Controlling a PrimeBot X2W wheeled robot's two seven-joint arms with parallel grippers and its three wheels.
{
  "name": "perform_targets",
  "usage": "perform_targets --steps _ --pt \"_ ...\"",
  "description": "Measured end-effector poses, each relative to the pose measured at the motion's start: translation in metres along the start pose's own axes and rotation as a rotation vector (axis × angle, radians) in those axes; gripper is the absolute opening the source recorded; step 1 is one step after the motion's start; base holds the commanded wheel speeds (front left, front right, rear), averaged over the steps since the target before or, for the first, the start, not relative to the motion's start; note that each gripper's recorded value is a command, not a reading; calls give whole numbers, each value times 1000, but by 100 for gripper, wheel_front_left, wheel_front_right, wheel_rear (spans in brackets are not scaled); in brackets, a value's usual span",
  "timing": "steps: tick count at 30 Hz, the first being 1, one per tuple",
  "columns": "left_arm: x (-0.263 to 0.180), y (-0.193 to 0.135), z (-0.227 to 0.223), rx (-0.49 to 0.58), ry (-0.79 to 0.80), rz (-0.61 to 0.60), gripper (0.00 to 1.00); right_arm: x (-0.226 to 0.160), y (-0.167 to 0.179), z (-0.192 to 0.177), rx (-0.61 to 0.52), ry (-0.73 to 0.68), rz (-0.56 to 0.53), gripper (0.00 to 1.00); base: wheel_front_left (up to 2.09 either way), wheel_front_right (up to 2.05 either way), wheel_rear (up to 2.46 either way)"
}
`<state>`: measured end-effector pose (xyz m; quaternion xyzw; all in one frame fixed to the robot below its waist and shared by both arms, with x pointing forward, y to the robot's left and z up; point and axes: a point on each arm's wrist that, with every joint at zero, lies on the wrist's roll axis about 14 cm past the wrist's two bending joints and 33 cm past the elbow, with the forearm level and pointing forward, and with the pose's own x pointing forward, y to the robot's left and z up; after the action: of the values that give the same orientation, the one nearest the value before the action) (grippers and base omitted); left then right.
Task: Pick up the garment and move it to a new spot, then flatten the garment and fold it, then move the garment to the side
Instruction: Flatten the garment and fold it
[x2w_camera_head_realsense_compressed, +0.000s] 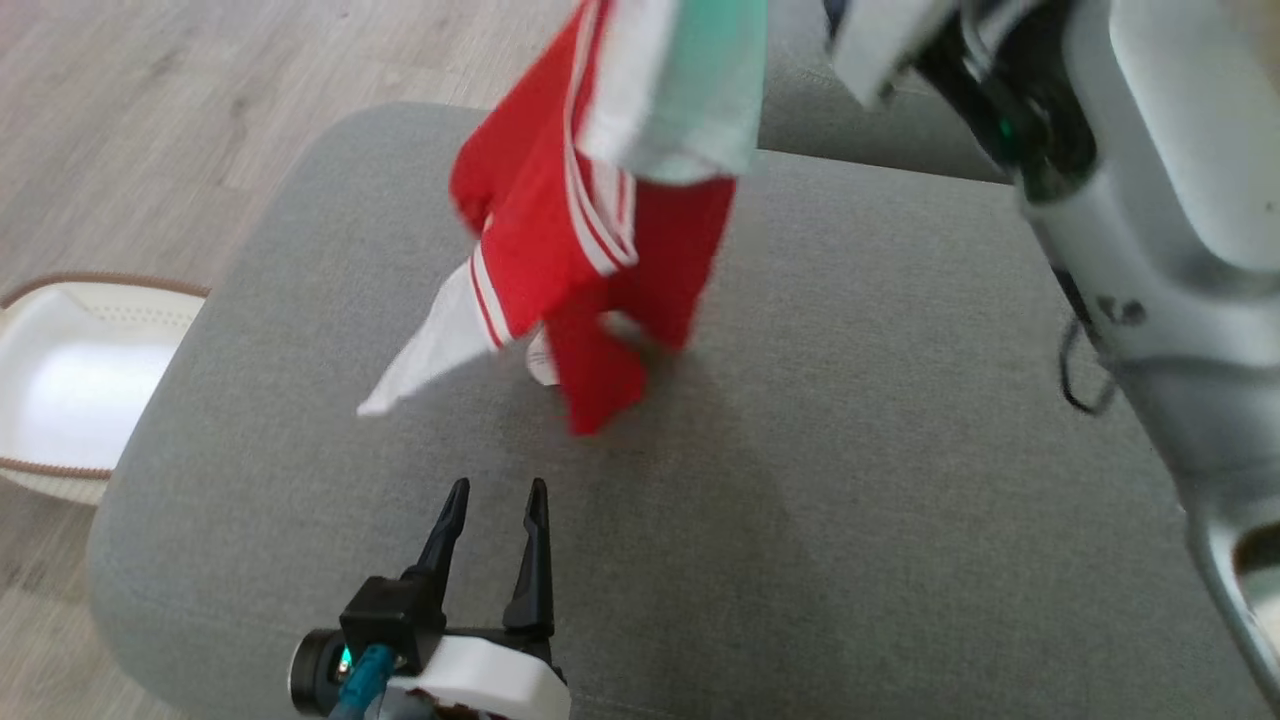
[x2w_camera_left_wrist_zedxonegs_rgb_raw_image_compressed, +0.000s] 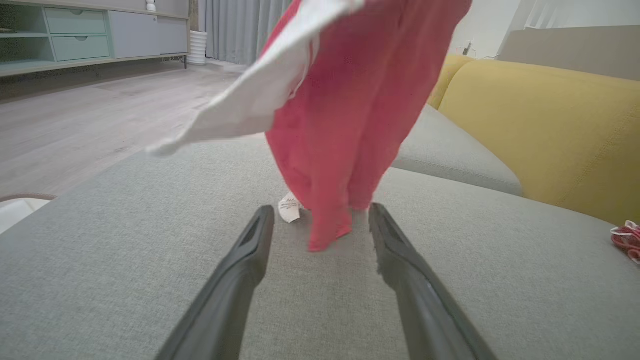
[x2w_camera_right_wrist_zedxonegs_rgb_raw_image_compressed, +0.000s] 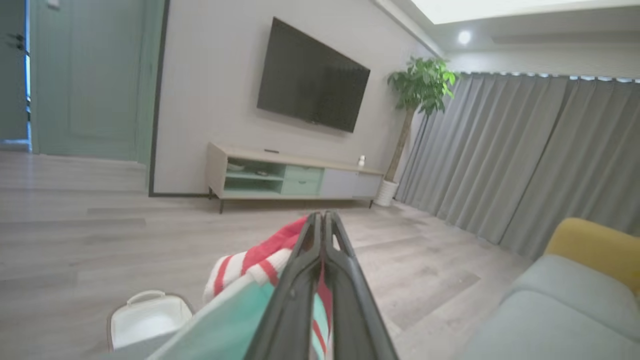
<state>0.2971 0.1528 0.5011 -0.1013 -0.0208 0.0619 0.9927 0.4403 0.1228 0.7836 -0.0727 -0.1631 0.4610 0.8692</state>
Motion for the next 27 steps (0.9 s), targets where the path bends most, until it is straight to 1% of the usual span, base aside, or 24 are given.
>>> perform_targets --steps 2,4,6,8,10,14,17,19,20,21,23,25,27 --pt "0 -2 0 0 -1 -6 100 -11 -8 -29 10 79 -15 0 0 0 0" --pt "1 -4 0 -1 -1 -14 100 -29 -13 -72 42 192 -26 0 0 0 0" --pt "2 -5 0 -1 0 -21 100 -55 -20 -116 74 310 -49 0 0 0 0" --pt "4 -8 -1 -1 4 -31 100 -84 -29 -152 96 412 -81 0 0 0 0" --pt "5 -13 -4 2 11 -54 100 -110 -46 -175 95 486 -132 0 0 0 0" --pt "8 -21 -7 4 21 -88 100 -157 -83 -203 62 606 -238 0 0 0 0" --pt "9 -25 -9 4 29 -102 100 -191 -97 -229 36 696 -290 0 0 0 0" --pt "10 -27 -11 6 36 -108 100 -211 -102 -246 40 740 -322 0 0 0 0" --pt "10 -29 -13 4 41 -119 100 -226 -108 -257 12 772 -343 0 0 0 0" --pt "10 -30 -13 7 42 -121 100 -230 -111 -260 -1 775 -354 10 0 0 0" --pt "11 -30 -15 11 48 -123 100 -237 -119 -265 -40 780 -372 100 0 0 0" --pt "12 -30 -17 12 54 -124 100 -245 -125 -272 -73 803 -382 100 0 0 0" --pt "13 -31 -17 12 55 -126 100 -245 -126 -275 -90 795 -385 100 0 0 0"
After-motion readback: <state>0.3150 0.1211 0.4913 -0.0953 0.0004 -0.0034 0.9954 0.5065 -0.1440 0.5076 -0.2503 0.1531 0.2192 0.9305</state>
